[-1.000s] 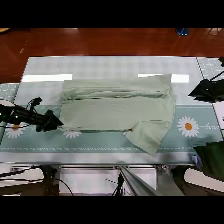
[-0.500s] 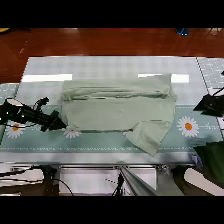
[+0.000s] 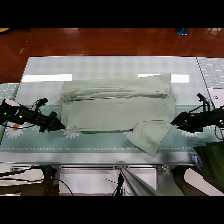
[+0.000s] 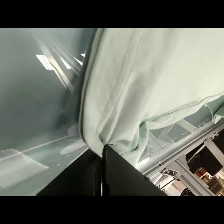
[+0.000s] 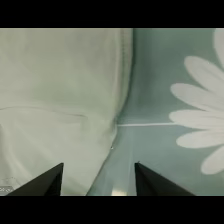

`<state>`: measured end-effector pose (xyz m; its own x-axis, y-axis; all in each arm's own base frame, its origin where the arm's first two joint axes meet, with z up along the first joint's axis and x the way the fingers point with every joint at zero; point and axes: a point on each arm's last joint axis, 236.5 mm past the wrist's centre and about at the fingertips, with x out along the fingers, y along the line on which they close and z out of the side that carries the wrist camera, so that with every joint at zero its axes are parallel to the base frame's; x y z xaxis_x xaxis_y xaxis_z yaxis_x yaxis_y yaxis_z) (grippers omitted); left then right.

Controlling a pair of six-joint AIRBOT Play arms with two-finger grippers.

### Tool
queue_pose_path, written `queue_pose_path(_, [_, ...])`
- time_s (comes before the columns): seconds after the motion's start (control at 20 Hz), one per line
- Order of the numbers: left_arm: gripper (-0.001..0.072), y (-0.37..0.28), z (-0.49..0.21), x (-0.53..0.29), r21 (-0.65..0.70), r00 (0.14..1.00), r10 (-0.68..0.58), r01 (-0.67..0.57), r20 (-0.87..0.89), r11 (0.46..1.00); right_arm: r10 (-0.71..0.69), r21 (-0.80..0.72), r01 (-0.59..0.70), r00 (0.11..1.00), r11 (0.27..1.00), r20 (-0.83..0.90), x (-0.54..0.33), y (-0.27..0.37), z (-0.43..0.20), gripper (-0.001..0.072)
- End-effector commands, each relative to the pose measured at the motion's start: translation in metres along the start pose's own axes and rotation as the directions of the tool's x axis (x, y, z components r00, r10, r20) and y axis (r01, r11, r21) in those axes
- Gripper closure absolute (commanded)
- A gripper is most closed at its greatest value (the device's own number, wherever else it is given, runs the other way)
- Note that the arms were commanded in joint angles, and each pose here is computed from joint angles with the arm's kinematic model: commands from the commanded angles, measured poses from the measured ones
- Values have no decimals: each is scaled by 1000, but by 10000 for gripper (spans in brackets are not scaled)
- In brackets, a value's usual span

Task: Fold the shirts.

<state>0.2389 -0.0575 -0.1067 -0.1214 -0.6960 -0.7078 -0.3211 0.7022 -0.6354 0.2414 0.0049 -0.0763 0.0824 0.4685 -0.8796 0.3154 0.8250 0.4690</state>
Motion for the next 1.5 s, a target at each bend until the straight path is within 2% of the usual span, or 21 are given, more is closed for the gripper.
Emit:
queue_pose_path(0.0, [684,-3,-3,-1,4,1000,-11,11,-13,1000,-11,25,10,999,1000,40,28,6,1,185])
queue_pose_path(0.1, [684,-3,-3,-1,4,1000,-11,12,-13,1000,-27,64,24,998,998,51,38,3,-2,188])
queue_pose_path(0.15, [684,-3,-3,-1,4,1000,-11,11,-12,1000,-27,70,23,998,997,62,41,5,0,260])
queue_pose_path(0.2, [684,-3,-3,-1,4,1000,-10,10,-11,1000,-28,63,24,997,998,73,43,7,2,409])
queue_pose_path(0.3, [684,-3,-2,-1,6,1000,-9,9,-8,1000,-25,53,19,993,998,111,42,12,12,656])
queue_pose_path(0.35, [684,-4,0,-3,15,1000,-9,9,-4,1000,-18,51,11,991,999,132,39,15,18,687])
queue_pose_path(0.5, [684,-13,6,-14,61,1000,-13,12,15,998,2,-33,4,982,999,187,13,33,42,687])
queue_pose_path(0.65, [684,-48,29,-42,138,991,-75,60,111,989,82,-110,-48,941,993,328,-36,73,82,688])
queue_pose_path(0.8, [684,-108,63,-88,247,942,-214,150,258,957,192,-162,-127,847,978,496,-86,121,128,689])
queue_pose_path(0.95, [684,-151,103,-134,323,852,-315,185,418,928,212,-183,-121,731,976,648,-116,148,173,689])
queue_pose_path(1.05, [684,-155,125,-152,303,806,-306,166,507,938,204,-165,-124,689,978,695,-115,154,200,689])
queue_pose_path(1.15, [684,-149,145,-157,264,775,-286,159,563,951,196,-150,-127,692,980,695,-98,158,221,689])
queue_pose_path(1.45, [684,-137,193,-124,215,790,-262,168,554,962,154,-100,-120,661,988,734,-58,156,271,688])
